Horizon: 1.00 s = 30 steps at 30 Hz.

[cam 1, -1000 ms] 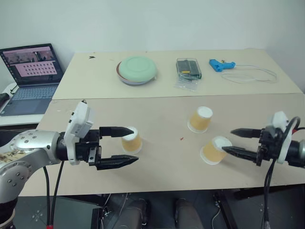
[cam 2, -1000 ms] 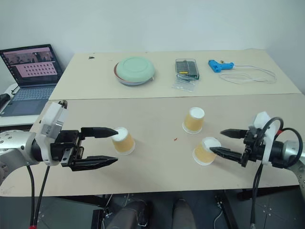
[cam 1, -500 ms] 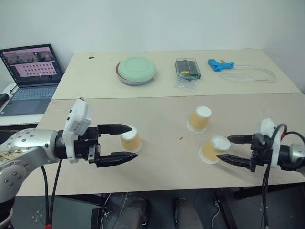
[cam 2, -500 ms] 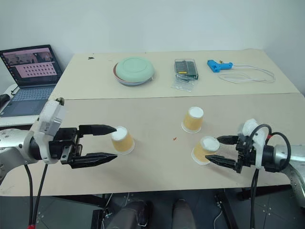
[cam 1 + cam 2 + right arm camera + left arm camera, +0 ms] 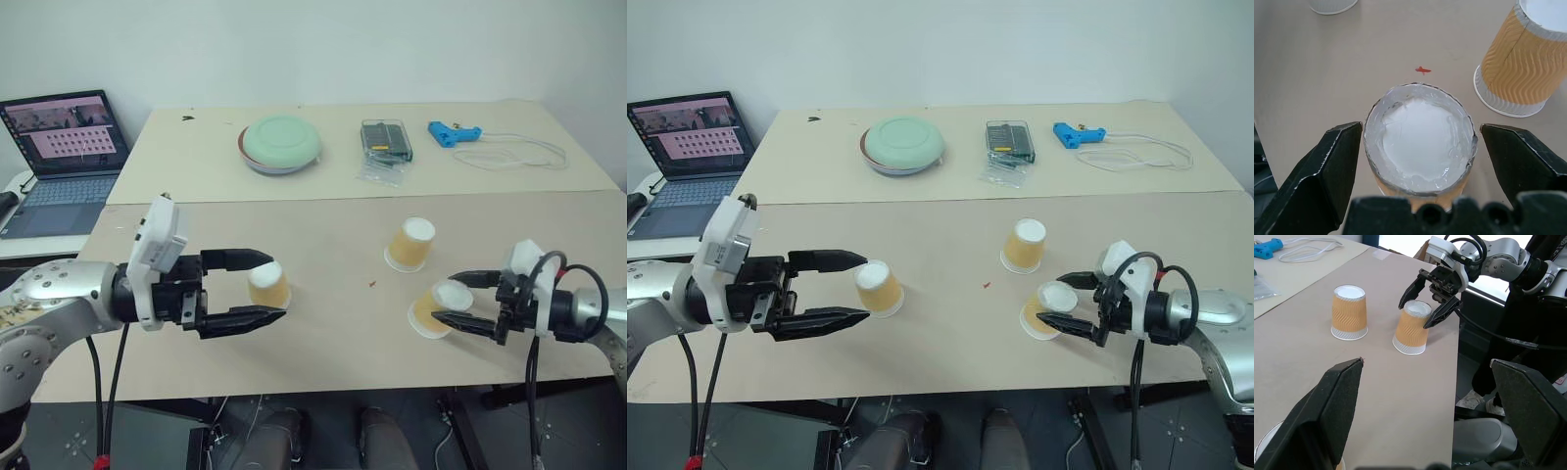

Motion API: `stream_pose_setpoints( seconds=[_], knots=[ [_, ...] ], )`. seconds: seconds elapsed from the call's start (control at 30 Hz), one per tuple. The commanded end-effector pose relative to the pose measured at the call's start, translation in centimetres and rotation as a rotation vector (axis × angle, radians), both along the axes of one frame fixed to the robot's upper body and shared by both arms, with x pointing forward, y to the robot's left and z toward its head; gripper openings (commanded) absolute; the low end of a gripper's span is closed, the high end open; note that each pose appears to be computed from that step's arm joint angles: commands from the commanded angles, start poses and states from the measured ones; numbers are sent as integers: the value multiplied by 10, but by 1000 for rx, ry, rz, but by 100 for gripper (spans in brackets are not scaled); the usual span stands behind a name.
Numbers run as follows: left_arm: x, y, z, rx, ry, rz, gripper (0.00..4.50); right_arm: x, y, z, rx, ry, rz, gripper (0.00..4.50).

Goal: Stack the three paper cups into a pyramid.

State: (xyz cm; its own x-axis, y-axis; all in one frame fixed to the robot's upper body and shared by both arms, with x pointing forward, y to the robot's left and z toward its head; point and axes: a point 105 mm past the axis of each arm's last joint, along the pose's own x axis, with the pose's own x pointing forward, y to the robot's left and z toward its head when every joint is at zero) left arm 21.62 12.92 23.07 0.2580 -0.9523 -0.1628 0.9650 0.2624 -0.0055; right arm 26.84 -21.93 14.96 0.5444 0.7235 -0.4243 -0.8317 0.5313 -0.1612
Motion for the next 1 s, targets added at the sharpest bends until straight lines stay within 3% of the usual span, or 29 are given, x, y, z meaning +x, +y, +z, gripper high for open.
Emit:
stream_pose_setpoints(
  seconds=[0.03, 0.2, 0.37, 0.43, 0.63, 0.83, 1.0],
  knots=[
    [-4, -3, 7, 8, -30, -16, 450, 2, 5, 12, 2, -54, 21, 401],
    [-3, -2, 9, 7, -36, -8, 450, 3, 8, 14, 6, -57, 29, 253],
    [-1, -1, 9, 7, -34, -2, 450, 8, 11, 20, 29, -84, 28, 247],
    [-1, 0, 8, 11, -36, 6, 450, 11, 21, 33, 70, -121, 51, 247],
    [4, 2, 9, 6, -40, 27, 450, 16, 77, 65, 104, -194, 260, 247],
    [5, 0, 8, 6, -45, 24, 450, 27, 127, 56, 73, -180, 428, 247],
    [2, 0, 15, -5, -52, 29, 450, 53, 148, 23, -28, -150, 481, 247]
  ],
)
